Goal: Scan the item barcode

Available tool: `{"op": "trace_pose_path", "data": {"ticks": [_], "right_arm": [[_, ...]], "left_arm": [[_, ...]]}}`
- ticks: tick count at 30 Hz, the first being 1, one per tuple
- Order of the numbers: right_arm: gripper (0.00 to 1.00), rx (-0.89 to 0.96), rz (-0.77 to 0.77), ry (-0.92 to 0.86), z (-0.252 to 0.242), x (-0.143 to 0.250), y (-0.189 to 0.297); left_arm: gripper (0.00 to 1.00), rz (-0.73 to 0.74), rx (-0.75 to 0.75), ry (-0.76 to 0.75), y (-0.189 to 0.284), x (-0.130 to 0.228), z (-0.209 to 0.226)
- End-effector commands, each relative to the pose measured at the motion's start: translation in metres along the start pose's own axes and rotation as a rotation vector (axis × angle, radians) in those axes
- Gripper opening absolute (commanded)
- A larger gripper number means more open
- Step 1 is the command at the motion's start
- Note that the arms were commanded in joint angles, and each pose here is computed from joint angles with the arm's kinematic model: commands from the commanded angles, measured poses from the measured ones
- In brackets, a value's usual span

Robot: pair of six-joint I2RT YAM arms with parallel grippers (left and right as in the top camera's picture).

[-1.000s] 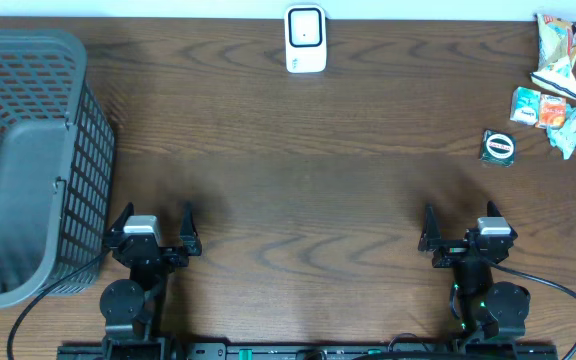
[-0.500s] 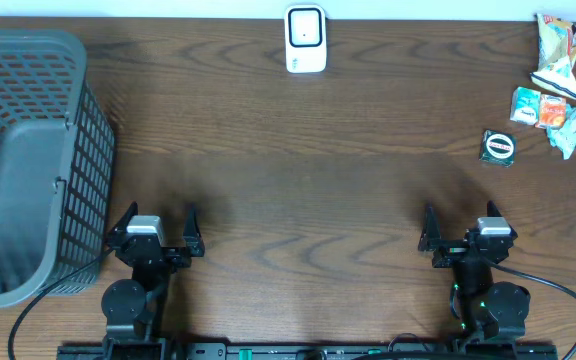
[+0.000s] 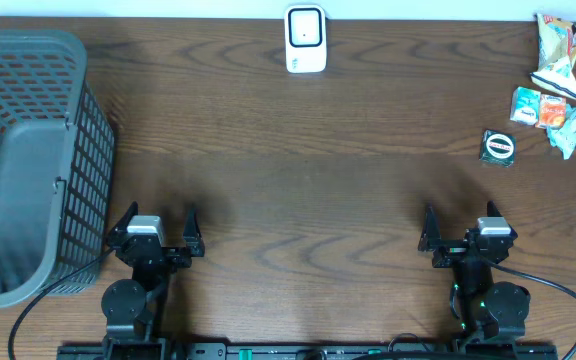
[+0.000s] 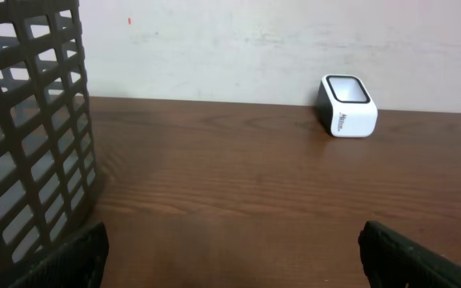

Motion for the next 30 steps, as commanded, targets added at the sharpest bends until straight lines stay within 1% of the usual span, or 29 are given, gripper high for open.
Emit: {"op": "trace_pose_path", "data": {"ticks": [1, 6, 30], "right_arm": [[0.99, 0.014, -0.001, 0.006, -0.0028, 0.0007, 0.0001], [0.99, 0.014, -0.002, 0.006, -0.0028, 0.0006, 0.0001], [0.99, 0.014, -0.002, 0.006, -0.0028, 0.0006, 0.0001]], "left_arm": [[0.98, 0.045, 0.034, -0.005, -0.0007, 0.0137, -0.0044], [0.98, 0.044, 0.015, -0.006, -0.0007, 0.0136, -0.0019], [0.98, 0.044, 0.015, -0.006, -0.0009, 0.0135, -0.0019]]}}
Point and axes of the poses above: each gripper's point midway between its finger pads, its own y axis back along the fingers, its own z axis along the line the jaws close on, x = y × z, the point moved 4 cm from there along y, back along the fingers, and after that the axes turned 1 degree about -y, right-handed, at the moved point
